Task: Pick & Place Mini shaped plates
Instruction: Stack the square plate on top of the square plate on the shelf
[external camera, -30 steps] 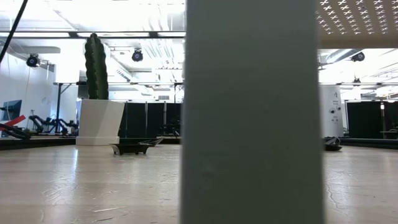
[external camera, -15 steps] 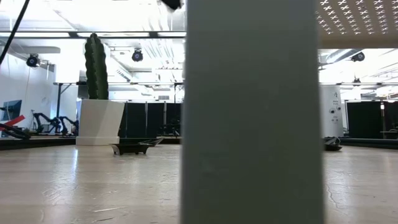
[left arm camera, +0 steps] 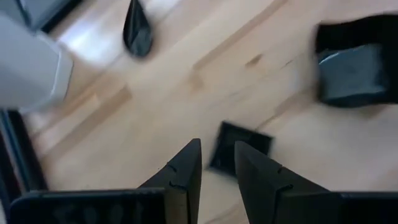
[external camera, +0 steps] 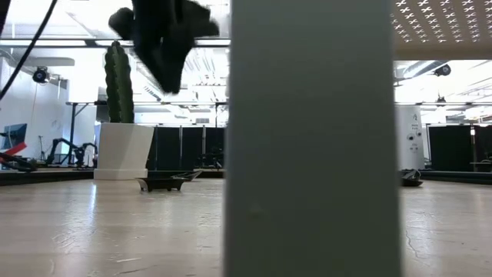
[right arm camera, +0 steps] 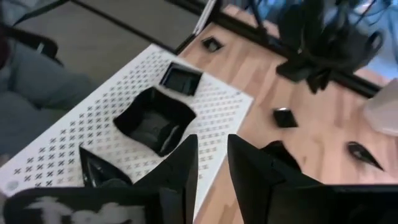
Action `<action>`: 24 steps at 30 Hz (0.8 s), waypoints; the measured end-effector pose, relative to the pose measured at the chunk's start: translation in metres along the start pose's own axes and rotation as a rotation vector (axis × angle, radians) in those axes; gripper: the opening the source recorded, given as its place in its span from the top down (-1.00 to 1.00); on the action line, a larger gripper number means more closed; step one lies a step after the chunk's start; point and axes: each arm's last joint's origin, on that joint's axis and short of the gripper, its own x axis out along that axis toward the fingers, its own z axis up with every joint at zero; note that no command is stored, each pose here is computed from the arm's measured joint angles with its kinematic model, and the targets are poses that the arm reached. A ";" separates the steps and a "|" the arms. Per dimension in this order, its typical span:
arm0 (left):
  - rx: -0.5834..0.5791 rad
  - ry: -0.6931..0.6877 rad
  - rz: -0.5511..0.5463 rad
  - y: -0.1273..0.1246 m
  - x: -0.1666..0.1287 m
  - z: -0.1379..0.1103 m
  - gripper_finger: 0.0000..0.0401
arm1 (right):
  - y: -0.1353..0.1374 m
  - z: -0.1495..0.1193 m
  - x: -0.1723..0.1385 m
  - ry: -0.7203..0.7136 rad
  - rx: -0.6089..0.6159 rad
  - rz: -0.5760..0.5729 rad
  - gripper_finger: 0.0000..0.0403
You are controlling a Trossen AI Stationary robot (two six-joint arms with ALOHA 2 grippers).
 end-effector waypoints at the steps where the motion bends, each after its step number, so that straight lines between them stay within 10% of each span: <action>1: -0.011 0.027 0.015 0.003 0.007 0.001 0.53 | -0.001 -0.001 -0.003 -0.010 0.007 -0.009 0.60; 24: -0.142 0.140 -0.174 -0.004 0.054 0.014 0.53 | -0.007 -0.006 -0.024 -0.077 -0.081 -0.023 0.57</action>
